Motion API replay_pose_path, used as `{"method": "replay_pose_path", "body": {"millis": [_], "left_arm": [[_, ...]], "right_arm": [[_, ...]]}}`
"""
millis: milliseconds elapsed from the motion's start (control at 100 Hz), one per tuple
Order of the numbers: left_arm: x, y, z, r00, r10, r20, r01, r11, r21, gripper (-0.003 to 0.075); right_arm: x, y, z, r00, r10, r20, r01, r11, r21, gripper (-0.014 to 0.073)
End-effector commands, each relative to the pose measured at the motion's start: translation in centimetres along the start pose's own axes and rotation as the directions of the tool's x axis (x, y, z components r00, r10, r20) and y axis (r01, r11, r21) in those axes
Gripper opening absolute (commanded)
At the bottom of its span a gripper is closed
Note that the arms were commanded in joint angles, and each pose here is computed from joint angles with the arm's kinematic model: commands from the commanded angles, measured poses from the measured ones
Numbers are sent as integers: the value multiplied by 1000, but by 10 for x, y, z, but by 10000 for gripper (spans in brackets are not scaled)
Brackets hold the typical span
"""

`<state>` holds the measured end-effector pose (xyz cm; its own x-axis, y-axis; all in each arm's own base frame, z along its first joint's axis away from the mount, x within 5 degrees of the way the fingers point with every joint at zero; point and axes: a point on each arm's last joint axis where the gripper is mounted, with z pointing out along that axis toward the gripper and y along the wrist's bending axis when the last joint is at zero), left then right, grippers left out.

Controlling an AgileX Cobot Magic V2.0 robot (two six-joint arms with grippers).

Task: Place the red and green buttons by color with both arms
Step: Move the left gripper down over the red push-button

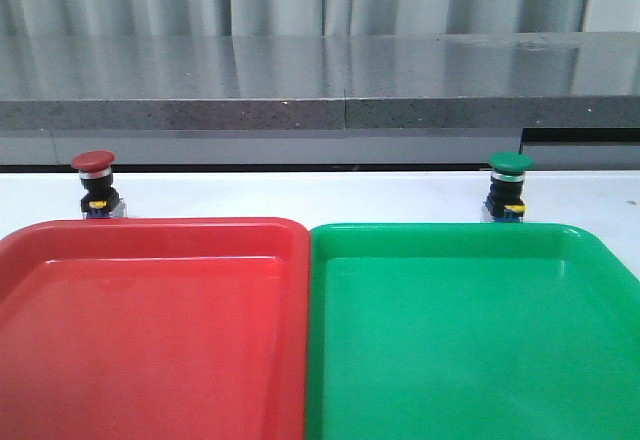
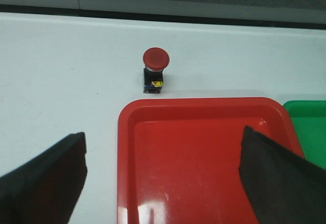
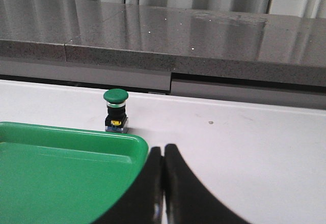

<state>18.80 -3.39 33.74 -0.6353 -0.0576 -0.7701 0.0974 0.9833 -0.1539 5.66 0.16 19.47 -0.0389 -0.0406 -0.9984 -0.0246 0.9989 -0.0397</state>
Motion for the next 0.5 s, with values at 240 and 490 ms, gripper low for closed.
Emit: {"method": "replay_pose_path", "body": {"millis": [240, 490], "left_arm": [[-62, -17, 82, 1000, 21, 0, -21, 999, 30, 574], [-74, -18, 153, 995, 25, -99, -24, 1000, 13, 574]], "right_arm": [[-12, -1, -3, 995, -15, 104, 13, 1000, 16, -66], [-12, -1, -3, 995, -15, 104, 13, 1000, 16, -66]]}}
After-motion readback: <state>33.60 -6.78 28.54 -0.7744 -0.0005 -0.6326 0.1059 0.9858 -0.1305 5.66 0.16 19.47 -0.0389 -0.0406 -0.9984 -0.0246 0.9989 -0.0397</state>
